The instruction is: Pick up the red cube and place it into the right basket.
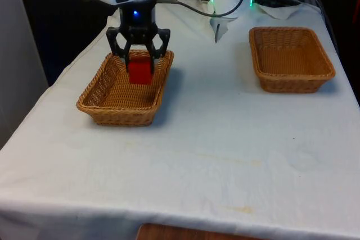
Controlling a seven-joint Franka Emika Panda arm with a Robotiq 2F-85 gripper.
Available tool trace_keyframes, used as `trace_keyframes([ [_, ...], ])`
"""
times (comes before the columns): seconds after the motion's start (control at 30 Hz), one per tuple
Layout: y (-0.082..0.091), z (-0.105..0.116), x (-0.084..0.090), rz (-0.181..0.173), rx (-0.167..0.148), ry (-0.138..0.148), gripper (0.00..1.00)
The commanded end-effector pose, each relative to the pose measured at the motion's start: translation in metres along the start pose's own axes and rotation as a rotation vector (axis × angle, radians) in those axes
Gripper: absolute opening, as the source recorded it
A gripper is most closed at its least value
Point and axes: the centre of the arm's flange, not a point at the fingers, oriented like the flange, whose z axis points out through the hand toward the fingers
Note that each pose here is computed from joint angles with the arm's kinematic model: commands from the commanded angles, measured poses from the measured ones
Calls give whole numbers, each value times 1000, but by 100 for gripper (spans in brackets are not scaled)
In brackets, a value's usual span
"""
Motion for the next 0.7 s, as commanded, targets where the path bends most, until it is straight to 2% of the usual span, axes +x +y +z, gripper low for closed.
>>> trace_keyframes([
  [0.0, 3, 1, 0, -1, -1, 0, 4],
  [0.07, 17, 6, -1, -6, 0, -2, 4],
  [0.23, 32, 13, -2, -8, -7, -2, 4],
  [0.27, 29, 12, -2, -6, -14, -1, 4],
  [0.37, 41, 21, -5, -6, -13, -4, 4],
  [0.67, 47, 51, -6, 3, -7, -12, 4],
])
